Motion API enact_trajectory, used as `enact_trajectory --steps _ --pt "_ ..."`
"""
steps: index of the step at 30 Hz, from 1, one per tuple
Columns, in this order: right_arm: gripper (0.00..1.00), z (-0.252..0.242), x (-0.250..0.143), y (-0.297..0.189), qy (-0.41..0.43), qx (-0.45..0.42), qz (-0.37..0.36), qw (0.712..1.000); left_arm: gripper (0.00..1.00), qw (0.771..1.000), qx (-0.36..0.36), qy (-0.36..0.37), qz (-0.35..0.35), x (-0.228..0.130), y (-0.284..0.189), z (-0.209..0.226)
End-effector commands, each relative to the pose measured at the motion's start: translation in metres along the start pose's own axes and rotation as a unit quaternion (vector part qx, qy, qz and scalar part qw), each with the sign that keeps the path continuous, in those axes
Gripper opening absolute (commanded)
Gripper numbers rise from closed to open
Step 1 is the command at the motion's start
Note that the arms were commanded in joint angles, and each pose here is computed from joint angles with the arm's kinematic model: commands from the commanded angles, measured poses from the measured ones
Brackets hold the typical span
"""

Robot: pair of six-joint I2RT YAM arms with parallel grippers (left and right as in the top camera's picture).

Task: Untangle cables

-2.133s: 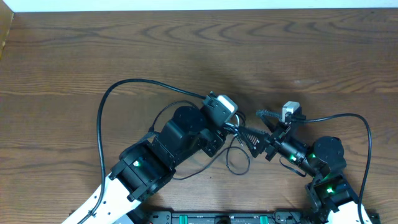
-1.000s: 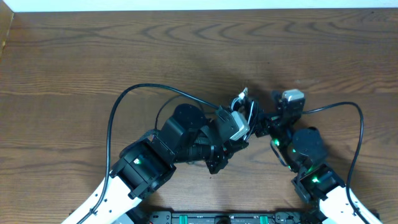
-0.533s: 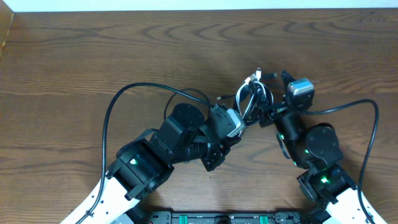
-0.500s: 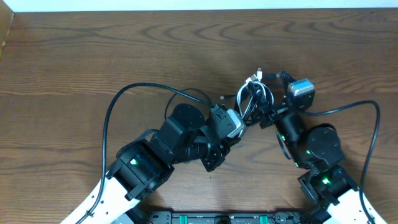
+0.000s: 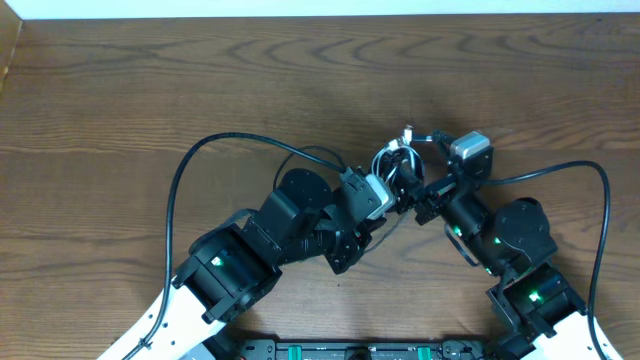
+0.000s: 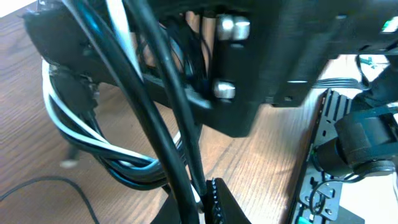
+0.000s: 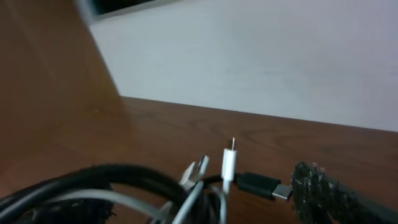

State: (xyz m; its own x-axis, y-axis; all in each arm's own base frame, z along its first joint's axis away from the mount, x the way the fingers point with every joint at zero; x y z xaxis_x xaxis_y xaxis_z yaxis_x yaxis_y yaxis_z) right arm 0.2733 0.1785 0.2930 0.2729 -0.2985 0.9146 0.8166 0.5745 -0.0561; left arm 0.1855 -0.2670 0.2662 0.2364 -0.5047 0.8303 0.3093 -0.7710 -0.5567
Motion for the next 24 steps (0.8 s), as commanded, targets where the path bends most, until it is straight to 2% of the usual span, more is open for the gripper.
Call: enact_trajectory --steps 1,8,10,13,15,18,24 --pt "0.88 0.016 0.015 -0.004 0.013 0.034 -0.013 0.999 0.08 1.000 0.011 0.001 0.006 -0.003 0.001 0.004" --pt "0.89 -0.021 0.029 -0.006 0.004 -0.080 -0.061 0.995 0.09 1.000 0.008 -0.002 0.016 -0.008 0.002 0.003" --pt "0.89 -0.029 0.036 -0.006 0.005 -0.106 -0.080 0.991 0.16 1.000 0.007 -0.004 0.023 -0.011 0.004 0.003" --pt "0.89 -0.022 0.046 -0.005 0.008 -0.087 -0.102 0.991 0.15 0.999 0.003 -0.011 0.045 -0.021 0.010 0.003" --pt "0.89 -0.007 0.052 -0.006 0.006 -0.045 -0.109 0.993 0.08 0.998 0.000 -0.016 0.060 -0.027 0.015 0.004" --pt "0.89 0.005 0.058 -0.010 0.018 -0.012 -0.117 0.993 0.08 0.996 -0.004 -0.022 0.081 -0.035 0.025 0.006" --pt "0.89 0.004 0.054 -0.011 0.024 -0.016 -0.108 0.994 0.08 0.995 -0.007 -0.021 0.098 -0.042 0.035 0.008"
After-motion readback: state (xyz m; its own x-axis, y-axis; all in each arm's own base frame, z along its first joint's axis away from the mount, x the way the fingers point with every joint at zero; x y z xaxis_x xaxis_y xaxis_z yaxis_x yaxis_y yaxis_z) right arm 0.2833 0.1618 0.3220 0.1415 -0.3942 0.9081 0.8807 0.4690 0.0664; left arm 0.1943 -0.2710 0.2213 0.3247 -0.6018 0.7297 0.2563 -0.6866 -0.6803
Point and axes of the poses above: each gripper's point midway between its finger pads, its own y axis out along the fingers, its own z axis along the line the jaws close on, x = y × z, the point moved 1 cm from there along -y, back along the fingers, and after that the axes turned 10 degrees about y, right-handed, at the moved point
